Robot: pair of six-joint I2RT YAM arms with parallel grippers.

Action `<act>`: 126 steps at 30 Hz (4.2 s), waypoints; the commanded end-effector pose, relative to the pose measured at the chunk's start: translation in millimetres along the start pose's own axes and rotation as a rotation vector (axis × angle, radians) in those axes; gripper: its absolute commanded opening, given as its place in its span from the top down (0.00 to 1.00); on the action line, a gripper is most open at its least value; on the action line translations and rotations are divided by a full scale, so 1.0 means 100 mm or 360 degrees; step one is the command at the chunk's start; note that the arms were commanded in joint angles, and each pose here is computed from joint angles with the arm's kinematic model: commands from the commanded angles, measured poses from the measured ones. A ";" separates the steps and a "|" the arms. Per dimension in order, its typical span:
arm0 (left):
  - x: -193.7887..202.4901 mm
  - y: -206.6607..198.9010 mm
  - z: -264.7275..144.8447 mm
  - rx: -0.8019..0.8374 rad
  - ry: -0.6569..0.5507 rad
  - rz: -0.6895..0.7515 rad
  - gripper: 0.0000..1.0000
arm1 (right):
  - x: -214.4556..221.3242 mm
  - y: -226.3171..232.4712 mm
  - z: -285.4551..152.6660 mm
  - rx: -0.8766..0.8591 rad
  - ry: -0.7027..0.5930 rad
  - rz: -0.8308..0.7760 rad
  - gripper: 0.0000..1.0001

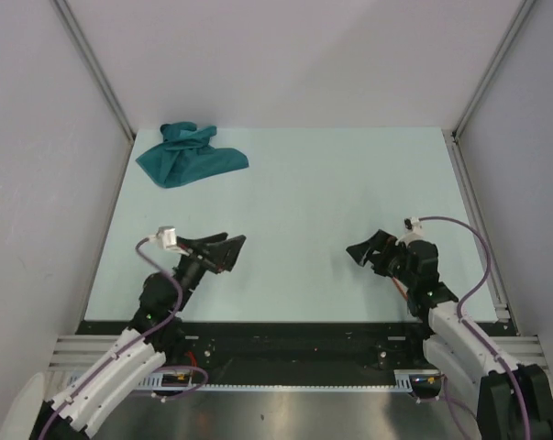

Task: Fold the napkin into a case and place the utensils inside
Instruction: Move the crumpled napkin to the corner of the board, then pick up the crumpled napkin from the center of the board.

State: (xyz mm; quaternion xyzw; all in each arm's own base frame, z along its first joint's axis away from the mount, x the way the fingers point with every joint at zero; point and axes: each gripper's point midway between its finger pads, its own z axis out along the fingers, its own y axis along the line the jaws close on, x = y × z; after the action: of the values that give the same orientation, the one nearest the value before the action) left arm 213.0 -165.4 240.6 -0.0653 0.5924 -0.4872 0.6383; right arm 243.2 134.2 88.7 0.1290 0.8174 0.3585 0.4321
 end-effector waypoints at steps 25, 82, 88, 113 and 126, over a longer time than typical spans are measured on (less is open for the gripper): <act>-1.12 2.45 0.40 -0.2059 -0.0082 -0.0146 0.00 | -0.48 1.63 2.92 -0.0051 0.0185 -0.0419 0.00; 1.59 1.22 0.25 -0.1358 0.1196 -0.0558 1.00 | -0.46 0.69 1.15 0.0153 0.0218 -0.0548 0.00; 1.38 1.01 -0.03 -0.1263 0.1381 0.0014 0.38 | -0.55 0.64 1.44 0.0208 0.0291 -0.0664 0.00; 1.70 1.66 -0.57 -0.1834 0.1462 0.0023 0.15 | -0.68 0.03 2.91 0.0784 0.0493 -0.1067 0.23; 1.71 1.38 -0.25 -0.1395 0.1447 -0.0013 0.94 | -0.55 -0.08 2.65 0.0770 0.0558 -0.0930 0.96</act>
State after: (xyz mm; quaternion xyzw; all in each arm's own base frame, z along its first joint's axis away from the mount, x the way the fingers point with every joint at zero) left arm 246.2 -192.2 15.4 -0.1552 0.9453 -0.1504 0.2444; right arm 510.8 253.8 25.8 -0.0914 0.9286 0.0501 0.3561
